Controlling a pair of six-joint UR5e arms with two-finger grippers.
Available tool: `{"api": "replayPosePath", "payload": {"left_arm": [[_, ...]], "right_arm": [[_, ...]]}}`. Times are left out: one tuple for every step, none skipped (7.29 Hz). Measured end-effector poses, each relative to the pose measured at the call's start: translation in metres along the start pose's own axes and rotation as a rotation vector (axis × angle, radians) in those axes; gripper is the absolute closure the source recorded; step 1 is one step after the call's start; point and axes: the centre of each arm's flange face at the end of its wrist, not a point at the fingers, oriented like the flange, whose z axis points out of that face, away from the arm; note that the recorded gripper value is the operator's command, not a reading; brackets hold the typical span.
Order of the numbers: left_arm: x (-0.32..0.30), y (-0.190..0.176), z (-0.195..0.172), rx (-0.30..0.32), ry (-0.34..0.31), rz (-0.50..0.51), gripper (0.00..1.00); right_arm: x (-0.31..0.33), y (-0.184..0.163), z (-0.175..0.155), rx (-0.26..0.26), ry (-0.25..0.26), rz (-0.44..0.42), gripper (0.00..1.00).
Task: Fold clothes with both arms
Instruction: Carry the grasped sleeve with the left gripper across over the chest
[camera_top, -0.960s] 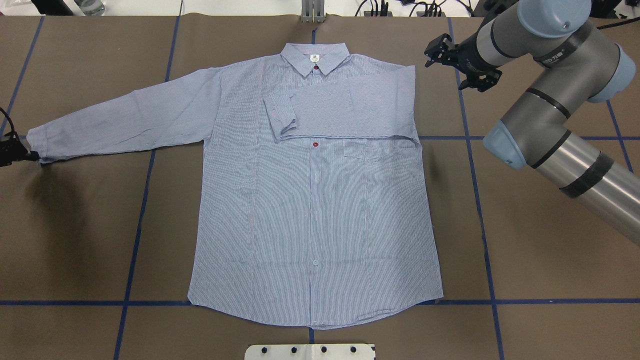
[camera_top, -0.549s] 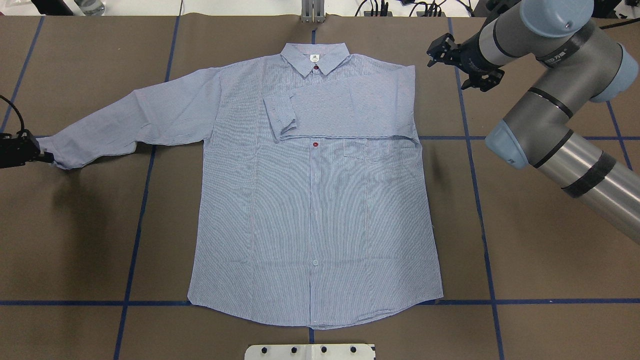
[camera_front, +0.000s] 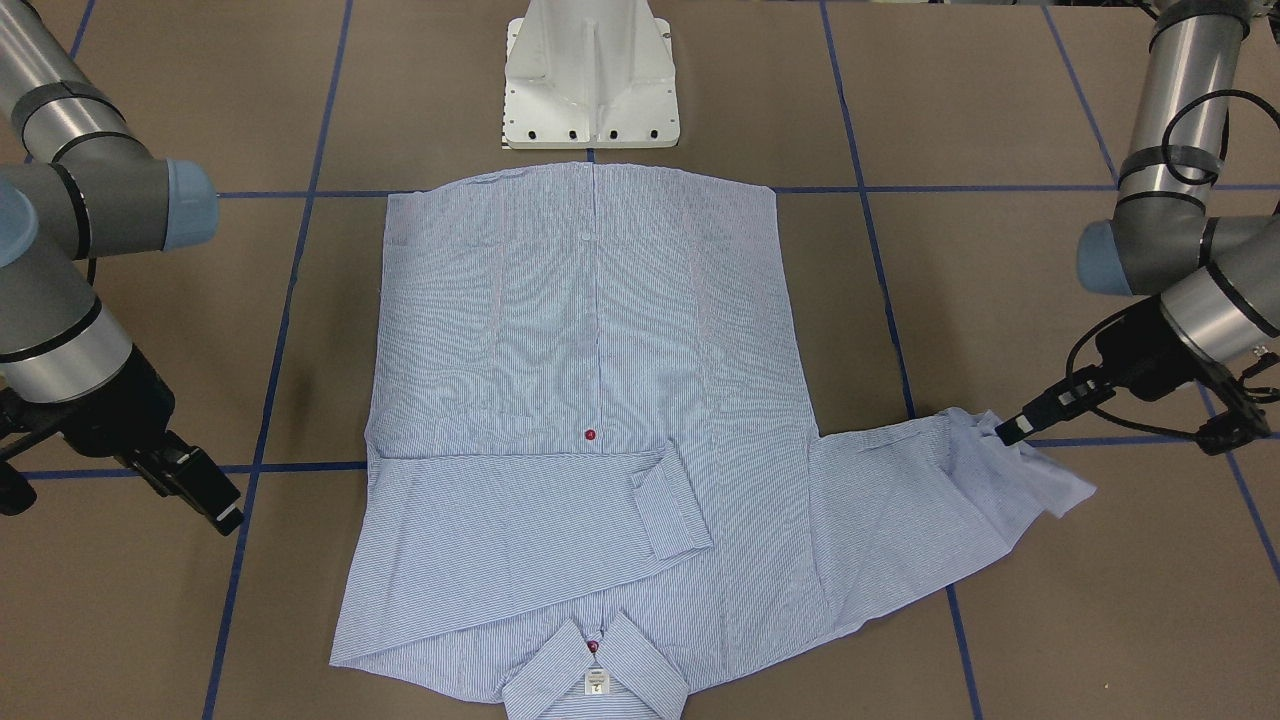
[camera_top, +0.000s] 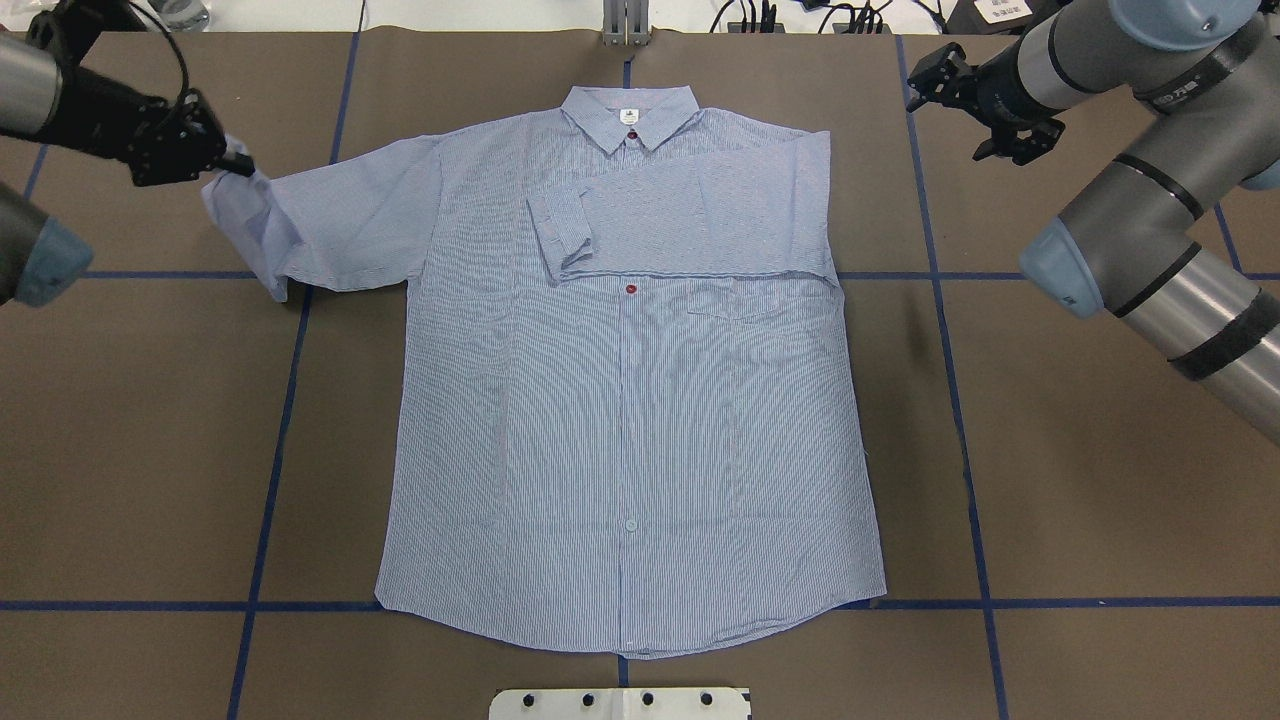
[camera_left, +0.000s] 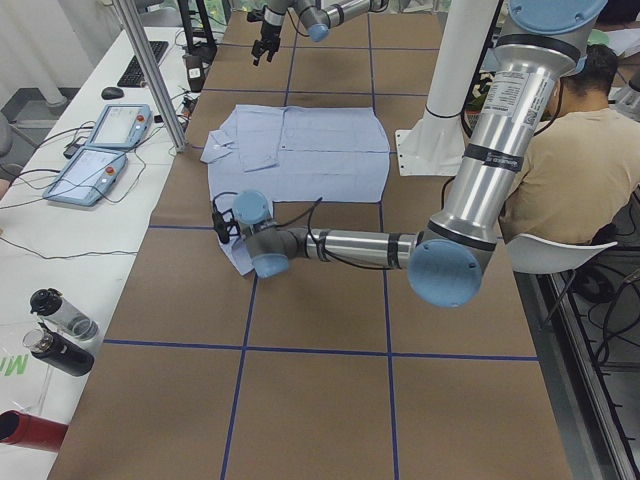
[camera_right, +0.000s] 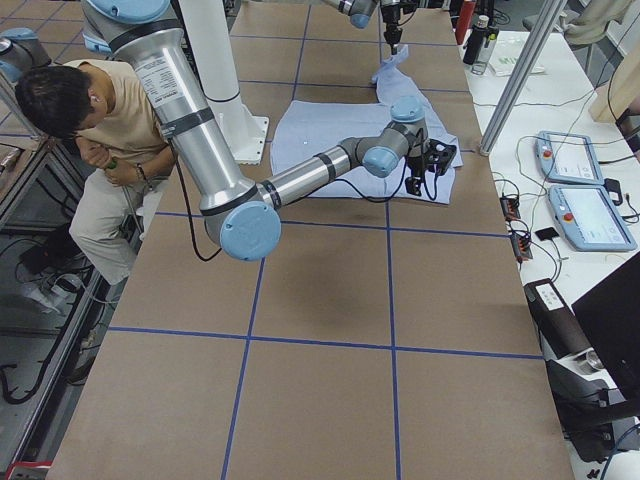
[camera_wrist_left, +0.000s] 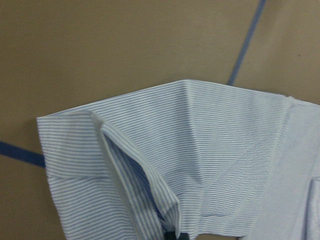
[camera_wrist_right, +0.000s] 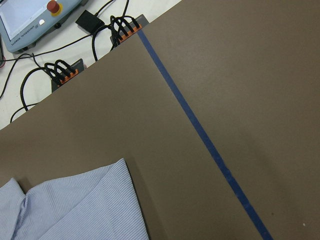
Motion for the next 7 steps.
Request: {"api": "replayPosePath", "payload": {"left_arm": [[0.066, 0.007, 0.01, 0.034, 0.05, 0.056, 1.0], [0.122, 0.031, 0.032, 0.035, 0.093, 0.108, 1.0], [0.167, 0.066, 0.067, 0.037, 0.127, 0.146, 1.0], [0.2, 0.106, 0.104, 0.054, 0.153, 0.171, 1.0], [0.224, 0.142, 0.136, 0.073, 0.168, 0.185, 1.0], [0.243, 0.167, 0.16, 0.095, 0.179, 0.192, 1.0], [0.259, 0.183, 0.177, 0.118, 0.187, 0.195, 1.0]], "right_arm": [[0.012, -0.009, -0.004, -0.003, 0.004, 0.01, 0.01], [0.025, -0.019, -0.012, -0.011, 0.004, 0.016, 0.01], [0.038, -0.026, -0.021, -0.016, 0.003, 0.014, 0.01], [0.047, -0.031, -0.027, -0.016, 0.002, 0.006, 0.01], [0.053, -0.033, -0.029, -0.016, 0.004, 0.003, 0.01], [0.056, -0.033, -0.031, -0.015, 0.004, 0.001, 0.01], [0.058, -0.032, -0.033, -0.015, 0.003, 0.0, 0.01]]}}
